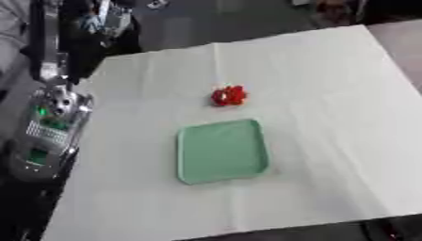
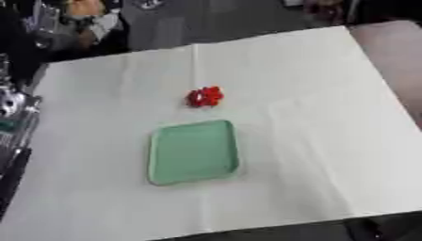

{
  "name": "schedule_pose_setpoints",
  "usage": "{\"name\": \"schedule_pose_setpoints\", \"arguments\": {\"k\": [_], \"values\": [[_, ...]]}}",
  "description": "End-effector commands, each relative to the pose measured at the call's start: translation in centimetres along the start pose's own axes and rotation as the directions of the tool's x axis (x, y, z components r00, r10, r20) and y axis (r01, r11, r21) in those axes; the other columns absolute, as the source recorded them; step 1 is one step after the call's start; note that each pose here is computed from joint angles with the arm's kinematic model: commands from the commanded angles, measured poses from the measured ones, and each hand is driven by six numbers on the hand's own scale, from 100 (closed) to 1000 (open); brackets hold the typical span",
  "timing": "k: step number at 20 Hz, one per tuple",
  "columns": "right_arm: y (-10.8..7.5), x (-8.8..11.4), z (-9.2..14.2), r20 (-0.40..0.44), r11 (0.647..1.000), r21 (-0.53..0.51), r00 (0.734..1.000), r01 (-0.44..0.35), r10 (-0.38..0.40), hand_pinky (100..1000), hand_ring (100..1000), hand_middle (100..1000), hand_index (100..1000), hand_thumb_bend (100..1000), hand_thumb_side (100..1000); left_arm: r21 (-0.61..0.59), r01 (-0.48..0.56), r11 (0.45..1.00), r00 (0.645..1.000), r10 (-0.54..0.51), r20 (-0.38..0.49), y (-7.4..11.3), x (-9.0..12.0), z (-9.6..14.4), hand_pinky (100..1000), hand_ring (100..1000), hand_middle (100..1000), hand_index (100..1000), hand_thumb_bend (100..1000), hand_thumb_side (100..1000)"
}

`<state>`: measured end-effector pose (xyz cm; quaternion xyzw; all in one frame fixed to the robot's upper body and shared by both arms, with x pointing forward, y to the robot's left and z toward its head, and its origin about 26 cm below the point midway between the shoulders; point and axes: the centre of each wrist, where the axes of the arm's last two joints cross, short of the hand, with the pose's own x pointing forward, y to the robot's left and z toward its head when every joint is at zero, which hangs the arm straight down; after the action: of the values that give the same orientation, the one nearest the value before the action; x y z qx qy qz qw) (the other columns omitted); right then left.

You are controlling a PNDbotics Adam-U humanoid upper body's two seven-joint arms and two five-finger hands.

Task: Pick up objects on the table and place them in the box.

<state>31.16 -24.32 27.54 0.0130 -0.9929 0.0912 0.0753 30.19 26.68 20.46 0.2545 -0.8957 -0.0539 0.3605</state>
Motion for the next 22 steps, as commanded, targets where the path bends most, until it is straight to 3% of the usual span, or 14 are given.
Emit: {"name": "schedule_pose_setpoints", "arguments": {"k": [1,6,8,9,10,11,12,13,15,16,17,22], "values": [[-0.3,0.5,-0.7,0.029,1.000,0.018,1.000,-0.009,0.009,227,298,368,394,170,327,0.009,0.013,1.000,0.999,-0.014,0.034,0.8,0.5,-0.5,353,526,625,740,527,683],[-0.3,0.5,-0.6,0.014,0.999,0.034,1.000,-0.021,0.021,240,309,381,404,151,358,0.010,0.012,1.000,0.999,-0.013,0.033,0.8,0.5,-0.5,354,526,625,740,527,683],[-0.4,0.5,-0.6,-0.004,0.994,0.087,0.998,-0.060,0.061,272,346,419,439,134,392,0.012,0.012,1.000,0.999,-0.013,0.031,0.8,0.5,-0.4,354,526,625,740,527,683],[-0.5,0.5,-0.6,-0.021,0.987,0.136,0.995,-0.091,0.094,308,406,475,499,111,473,0.015,0.012,1.000,0.999,-0.013,0.029,0.8,0.4,-0.4,355,526,625,740,527,683],[-0.5,0.5,-0.7,-0.038,0.976,0.185,0.991,-0.119,0.128,306,401,471,494,113,464,0.017,0.013,1.000,1.000,-0.013,0.028,0.8,0.4,-0.4,355,526,625,740,527,683],[-0.5,0.5,-0.9,-0.051,0.960,0.240,0.986,-0.144,0.161,338,465,521,543,126,574,0.017,0.013,1.000,1.000,-0.014,0.027,0.8,0.4,-0.3,356,527,625,740,527,683],[-0.6,0.6,-1.1,-0.062,0.938,0.302,0.978,-0.170,0.197,330,452,510,533,122,547,0.016,0.013,1.000,1.000,-0.014,0.026,0.8,0.4,-0.3,356,526,625,740,527,683],[-0.6,0.7,-1.4,-0.067,0.916,0.354,0.972,-0.189,0.226,385,546,592,589,161,656,0.015,0.013,1.000,1.000,-0.014,0.026,0.8,0.4,-0.3,356,527,625,740,527,683],[-0.5,0.9,-2.4,-0.066,0.849,0.478,0.954,-0.226,0.291,435,631,668,639,161,687,0.011,0.011,1.000,1.000,-0.011,0.024,0.8,0.4,-0.2,356,526,625,740,527,683],[-0.4,1.0,-2.9,-0.064,0.816,0.526,0.946,-0.239,0.318,430,624,664,634,189,733,0.011,0.010,1.000,1.000,-0.011,0.023,0.8,0.4,-0.2,356,526,625,740,527,683],[-0.4,0.9,-3.4,-0.056,0.783,0.569,0.938,-0.252,0.342,495,704,734,688,211,808,0.011,0.010,1.000,1.000,-0.010,0.023,0.8,0.4,-0.2,357,527,625,740,527,683],[-0.4,-2.0,-5.5,-0.027,0.630,0.715,0.888,-0.304,0.459,596,779,786,738,229,870,0.013,0.006,1.000,1.000,-0.006,0.025,0.6,0.4,-0.2,356,527,624,740,527,683]]}}
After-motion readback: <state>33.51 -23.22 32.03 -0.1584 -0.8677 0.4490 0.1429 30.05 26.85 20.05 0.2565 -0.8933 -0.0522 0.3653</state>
